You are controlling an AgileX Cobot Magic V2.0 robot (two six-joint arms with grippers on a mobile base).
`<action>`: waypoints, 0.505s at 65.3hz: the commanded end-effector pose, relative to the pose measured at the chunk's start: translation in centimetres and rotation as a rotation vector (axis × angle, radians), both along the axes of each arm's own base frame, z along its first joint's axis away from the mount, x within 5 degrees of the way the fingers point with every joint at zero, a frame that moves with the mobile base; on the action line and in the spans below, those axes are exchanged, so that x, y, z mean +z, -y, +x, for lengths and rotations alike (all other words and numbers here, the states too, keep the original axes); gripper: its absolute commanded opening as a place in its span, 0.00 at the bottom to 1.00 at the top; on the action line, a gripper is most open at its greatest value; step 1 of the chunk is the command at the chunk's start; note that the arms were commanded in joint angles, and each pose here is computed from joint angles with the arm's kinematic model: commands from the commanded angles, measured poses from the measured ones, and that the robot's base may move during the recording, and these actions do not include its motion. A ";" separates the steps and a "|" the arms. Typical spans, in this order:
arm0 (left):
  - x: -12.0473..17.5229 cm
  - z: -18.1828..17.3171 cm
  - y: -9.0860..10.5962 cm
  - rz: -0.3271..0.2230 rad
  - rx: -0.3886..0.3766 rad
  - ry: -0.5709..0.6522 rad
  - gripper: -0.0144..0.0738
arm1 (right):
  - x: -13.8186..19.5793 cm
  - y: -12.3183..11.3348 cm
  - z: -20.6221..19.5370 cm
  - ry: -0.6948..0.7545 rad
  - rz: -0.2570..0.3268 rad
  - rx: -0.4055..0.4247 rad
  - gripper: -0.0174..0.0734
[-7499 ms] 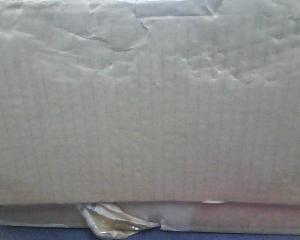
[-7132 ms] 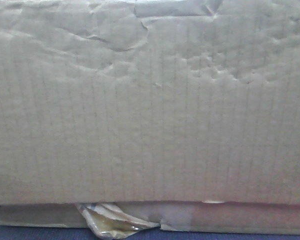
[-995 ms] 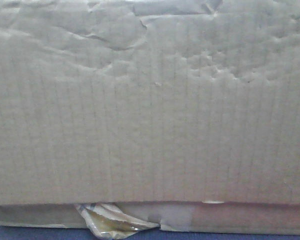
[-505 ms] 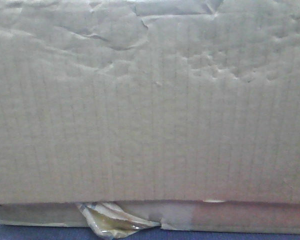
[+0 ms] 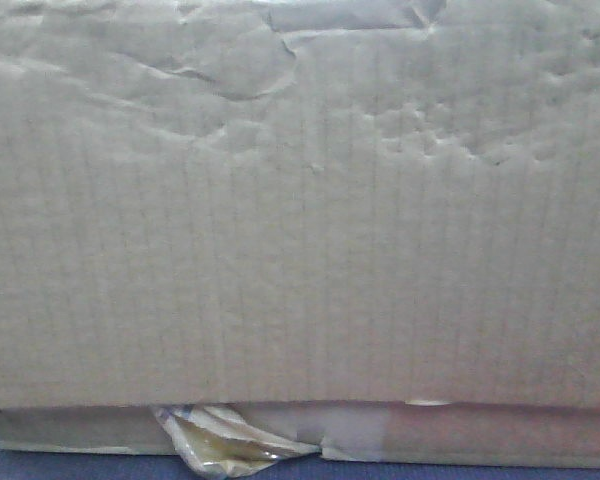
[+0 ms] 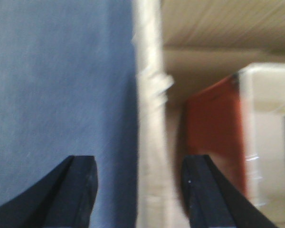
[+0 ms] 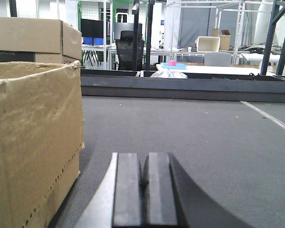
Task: Stack two boxes on right shelf middle
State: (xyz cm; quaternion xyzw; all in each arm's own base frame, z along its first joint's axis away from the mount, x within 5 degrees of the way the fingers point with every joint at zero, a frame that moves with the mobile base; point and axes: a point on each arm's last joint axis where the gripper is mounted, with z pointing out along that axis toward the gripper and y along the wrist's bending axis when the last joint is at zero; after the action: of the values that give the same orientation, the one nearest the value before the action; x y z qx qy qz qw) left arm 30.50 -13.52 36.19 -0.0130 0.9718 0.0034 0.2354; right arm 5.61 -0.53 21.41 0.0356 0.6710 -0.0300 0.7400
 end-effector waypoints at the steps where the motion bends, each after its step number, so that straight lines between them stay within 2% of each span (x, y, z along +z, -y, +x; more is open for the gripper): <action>1: -0.4 -0.4 -0.2 -0.005 -0.016 -0.021 0.51 | 0.2 0.0 0.0 0.020 -0.005 -0.006 0.01; 12: -1.3 -0.6 0.2 -0.019 -0.059 -0.068 0.51 | 0.2 0.0 0.0 0.020 -0.005 -0.006 0.01; 33: -1.4 -0.7 0.2 -0.019 -0.059 -0.072 0.51 | 0.2 0.0 0.0 0.020 -0.005 -0.006 0.01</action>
State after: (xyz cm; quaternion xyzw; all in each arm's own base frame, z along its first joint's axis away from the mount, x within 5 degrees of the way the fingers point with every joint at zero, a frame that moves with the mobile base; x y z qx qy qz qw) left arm 30.00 -13.87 34.52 0.0148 0.9804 -0.0072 0.1965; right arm 5.61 -0.53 21.41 0.0356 0.6710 -0.0300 0.7400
